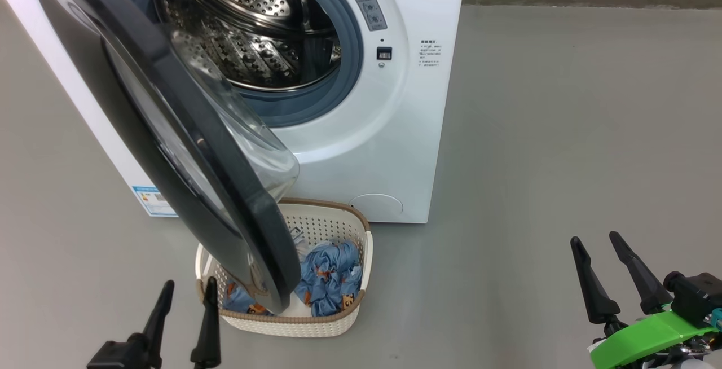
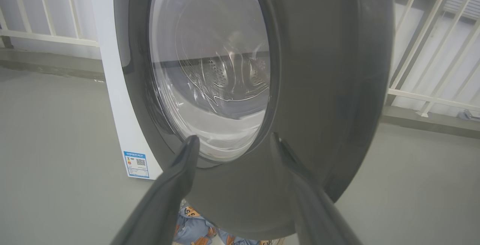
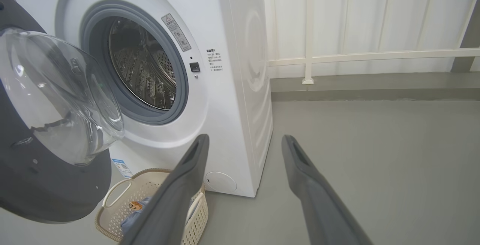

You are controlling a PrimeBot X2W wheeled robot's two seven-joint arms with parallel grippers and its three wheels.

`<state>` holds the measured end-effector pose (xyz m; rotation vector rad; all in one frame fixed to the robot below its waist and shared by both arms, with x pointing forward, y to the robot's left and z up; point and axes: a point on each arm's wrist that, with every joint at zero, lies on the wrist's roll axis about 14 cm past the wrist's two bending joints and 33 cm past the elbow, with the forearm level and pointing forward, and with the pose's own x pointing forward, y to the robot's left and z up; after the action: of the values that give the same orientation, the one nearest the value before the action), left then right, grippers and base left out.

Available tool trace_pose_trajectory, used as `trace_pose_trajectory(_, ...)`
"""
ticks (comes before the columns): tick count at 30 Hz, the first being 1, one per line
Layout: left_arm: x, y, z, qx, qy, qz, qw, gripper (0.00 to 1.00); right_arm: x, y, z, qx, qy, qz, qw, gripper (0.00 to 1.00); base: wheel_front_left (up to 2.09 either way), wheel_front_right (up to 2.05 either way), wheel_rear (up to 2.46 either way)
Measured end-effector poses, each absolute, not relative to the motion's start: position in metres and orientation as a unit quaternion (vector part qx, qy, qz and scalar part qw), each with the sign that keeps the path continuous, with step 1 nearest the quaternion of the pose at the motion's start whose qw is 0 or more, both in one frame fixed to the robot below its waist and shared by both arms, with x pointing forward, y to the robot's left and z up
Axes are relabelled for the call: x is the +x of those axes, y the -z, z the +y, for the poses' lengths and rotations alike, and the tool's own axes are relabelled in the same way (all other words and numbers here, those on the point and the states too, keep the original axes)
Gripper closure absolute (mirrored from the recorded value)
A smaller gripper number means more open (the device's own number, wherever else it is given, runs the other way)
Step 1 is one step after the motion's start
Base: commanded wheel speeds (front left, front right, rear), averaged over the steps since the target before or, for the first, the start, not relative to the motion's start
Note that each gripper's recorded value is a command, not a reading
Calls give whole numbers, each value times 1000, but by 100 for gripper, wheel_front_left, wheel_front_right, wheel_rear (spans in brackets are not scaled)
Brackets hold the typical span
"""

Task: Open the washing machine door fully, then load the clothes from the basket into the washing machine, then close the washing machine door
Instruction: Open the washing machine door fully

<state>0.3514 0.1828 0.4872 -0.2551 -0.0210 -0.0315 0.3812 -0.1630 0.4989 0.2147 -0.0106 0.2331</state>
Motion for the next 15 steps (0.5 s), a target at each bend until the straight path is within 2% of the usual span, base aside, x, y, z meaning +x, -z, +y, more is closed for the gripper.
trace_pose_trajectory(1,351,-488,184,-127,13,-11,992,45,381,-499,-163,105,-116,-6,988,0,0,0,0)
trace_pose_trajectory(2,351,-488,186,-127,11,-12,992,67,382,-500,-164,105,-115,-7,988,0,0,0,0)
trace_pose_trajectory(3,351,-489,187,-127,10,-14,992,100,382,-501,-164,105,-114,-9,988,0,0,0,0)
trace_pose_trajectory(10,358,-523,193,-120,8,-68,990,100,383,-506,-162,103,-117,-17,988,0,0,0,0)
trace_pose_trajectory(15,359,-579,193,-101,18,-152,983,100,384,-509,-160,103,-121,-20,987,0,0,0,0)
